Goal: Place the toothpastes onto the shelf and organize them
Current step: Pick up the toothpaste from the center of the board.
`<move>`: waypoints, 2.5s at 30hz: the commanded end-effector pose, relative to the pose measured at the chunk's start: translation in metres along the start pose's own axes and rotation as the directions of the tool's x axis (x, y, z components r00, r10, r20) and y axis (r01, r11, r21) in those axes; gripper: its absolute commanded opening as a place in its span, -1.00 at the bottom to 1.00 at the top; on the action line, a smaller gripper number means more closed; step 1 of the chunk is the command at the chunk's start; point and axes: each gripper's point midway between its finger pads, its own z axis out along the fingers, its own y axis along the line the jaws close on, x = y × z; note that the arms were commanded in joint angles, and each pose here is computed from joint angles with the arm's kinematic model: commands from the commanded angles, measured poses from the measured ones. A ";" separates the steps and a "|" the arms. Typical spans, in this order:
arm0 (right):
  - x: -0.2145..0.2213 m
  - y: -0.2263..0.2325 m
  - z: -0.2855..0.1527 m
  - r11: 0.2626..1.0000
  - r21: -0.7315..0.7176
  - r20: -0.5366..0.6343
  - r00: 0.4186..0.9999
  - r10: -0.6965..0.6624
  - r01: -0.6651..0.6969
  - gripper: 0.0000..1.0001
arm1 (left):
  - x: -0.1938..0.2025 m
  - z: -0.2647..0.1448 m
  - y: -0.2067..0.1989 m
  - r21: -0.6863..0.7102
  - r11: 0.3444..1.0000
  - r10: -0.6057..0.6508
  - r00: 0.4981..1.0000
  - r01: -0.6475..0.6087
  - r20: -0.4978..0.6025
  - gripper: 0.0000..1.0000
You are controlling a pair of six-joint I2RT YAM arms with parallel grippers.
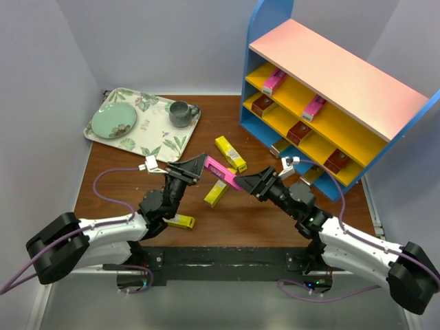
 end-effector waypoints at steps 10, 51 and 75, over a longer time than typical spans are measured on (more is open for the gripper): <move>-0.009 0.033 -0.005 0.899 -0.047 -0.075 0.896 -0.439 0.436 0.82 | -0.012 0.003 -0.002 -0.061 0.998 0.032 0.999 -0.030 0.030 -1.00; 0.040 -0.001 0.008 0.622 -0.144 -0.275 0.573 -0.772 0.770 -0.28 | 0.003 0.024 -0.011 -0.236 0.954 0.153 0.977 -0.185 -0.147 -0.89; -0.025 0.037 -0.044 0.901 0.169 -0.047 0.916 -0.398 0.400 -0.78 | -0.117 0.030 -0.104 -0.216 0.701 0.691 0.722 -0.679 -0.028 0.91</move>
